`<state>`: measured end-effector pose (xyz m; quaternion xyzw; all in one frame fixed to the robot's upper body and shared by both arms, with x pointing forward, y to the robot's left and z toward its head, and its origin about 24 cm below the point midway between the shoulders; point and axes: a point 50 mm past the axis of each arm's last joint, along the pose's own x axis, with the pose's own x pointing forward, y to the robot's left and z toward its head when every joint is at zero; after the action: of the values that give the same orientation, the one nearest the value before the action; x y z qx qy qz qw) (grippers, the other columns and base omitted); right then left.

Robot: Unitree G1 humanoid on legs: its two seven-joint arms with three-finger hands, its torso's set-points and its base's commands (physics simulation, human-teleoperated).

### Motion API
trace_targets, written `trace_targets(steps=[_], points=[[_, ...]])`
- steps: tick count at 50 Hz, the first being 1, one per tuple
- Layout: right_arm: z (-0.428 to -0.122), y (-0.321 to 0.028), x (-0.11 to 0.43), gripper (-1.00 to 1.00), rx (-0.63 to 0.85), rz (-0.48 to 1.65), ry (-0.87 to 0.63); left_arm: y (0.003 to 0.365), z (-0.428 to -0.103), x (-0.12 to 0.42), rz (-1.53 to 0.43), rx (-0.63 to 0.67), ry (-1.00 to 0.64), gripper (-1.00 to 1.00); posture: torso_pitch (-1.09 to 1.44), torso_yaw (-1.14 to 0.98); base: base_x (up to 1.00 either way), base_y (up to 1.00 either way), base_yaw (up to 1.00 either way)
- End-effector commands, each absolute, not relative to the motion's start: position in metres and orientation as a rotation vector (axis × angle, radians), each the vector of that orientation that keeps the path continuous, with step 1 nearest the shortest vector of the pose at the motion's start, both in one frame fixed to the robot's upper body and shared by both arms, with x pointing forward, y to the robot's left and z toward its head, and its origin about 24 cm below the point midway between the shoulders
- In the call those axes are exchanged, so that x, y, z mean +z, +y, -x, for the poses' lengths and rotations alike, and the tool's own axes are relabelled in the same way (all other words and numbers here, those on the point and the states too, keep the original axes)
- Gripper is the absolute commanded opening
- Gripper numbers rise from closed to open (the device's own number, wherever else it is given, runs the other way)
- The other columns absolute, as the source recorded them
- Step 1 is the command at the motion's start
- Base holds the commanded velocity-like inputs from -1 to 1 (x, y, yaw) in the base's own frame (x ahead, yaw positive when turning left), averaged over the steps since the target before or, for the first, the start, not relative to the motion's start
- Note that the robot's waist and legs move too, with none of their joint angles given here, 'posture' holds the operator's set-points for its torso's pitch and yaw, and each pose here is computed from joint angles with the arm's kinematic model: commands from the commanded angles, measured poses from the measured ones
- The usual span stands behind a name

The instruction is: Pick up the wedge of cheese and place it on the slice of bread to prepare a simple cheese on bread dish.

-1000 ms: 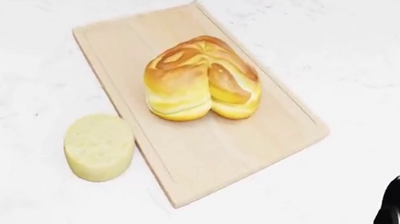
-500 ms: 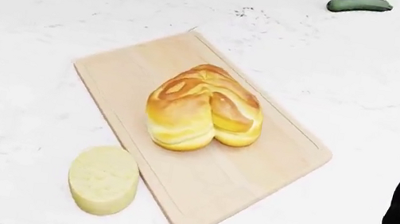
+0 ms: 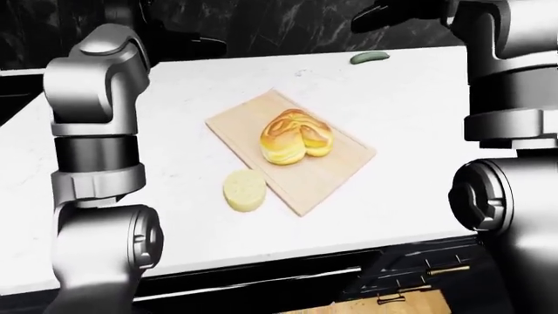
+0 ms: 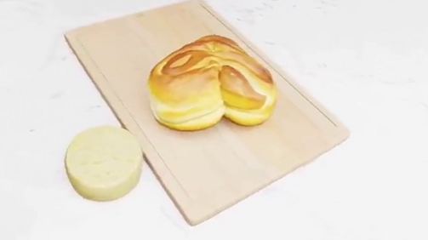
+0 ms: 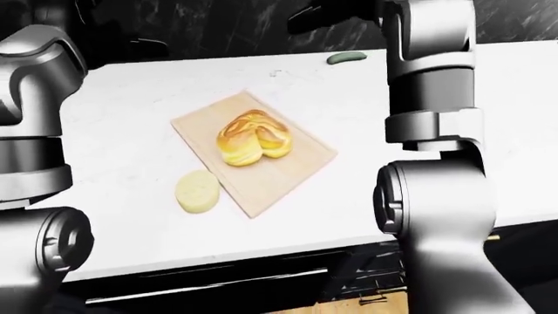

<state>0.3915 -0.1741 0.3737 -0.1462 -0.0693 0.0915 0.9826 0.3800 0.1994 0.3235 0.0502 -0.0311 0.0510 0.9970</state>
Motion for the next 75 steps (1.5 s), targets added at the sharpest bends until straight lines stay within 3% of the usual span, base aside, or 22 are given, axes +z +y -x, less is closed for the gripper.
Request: trace_targets(steps=[1, 29, 41, 75], points=[[-0.378, -0.165, 0.403, 1.00, 0.249, 0.363, -0.226, 0.202, -0.370, 0.355, -0.110, 0.115, -0.206, 1.00, 0.00, 0.00, 0.00, 0.00, 0.00], [-0.367, -0.077, 0.410, 1.00, 0.636, 0.979, -0.253, 0.248, -0.378, 0.345, -0.136, 0.221, -0.189, 1.00, 0.00, 0.00, 0.00, 0.00, 0.00], [-0.339, -0.053, 0.396, 1.00, 0.830, 1.127, -0.210, 0.253, -0.380, 0.344, -0.145, 0.235, -0.184, 1.00, 0.00, 0.00, 0.00, 0.00, 0.00], [-0.292, 0.003, 0.359, 1.00, 1.112, 1.532, -0.246, 0.261, -0.381, 0.339, -0.150, 0.255, -0.179, 1.00, 0.00, 0.00, 0.00, 0.00, 0.00]])
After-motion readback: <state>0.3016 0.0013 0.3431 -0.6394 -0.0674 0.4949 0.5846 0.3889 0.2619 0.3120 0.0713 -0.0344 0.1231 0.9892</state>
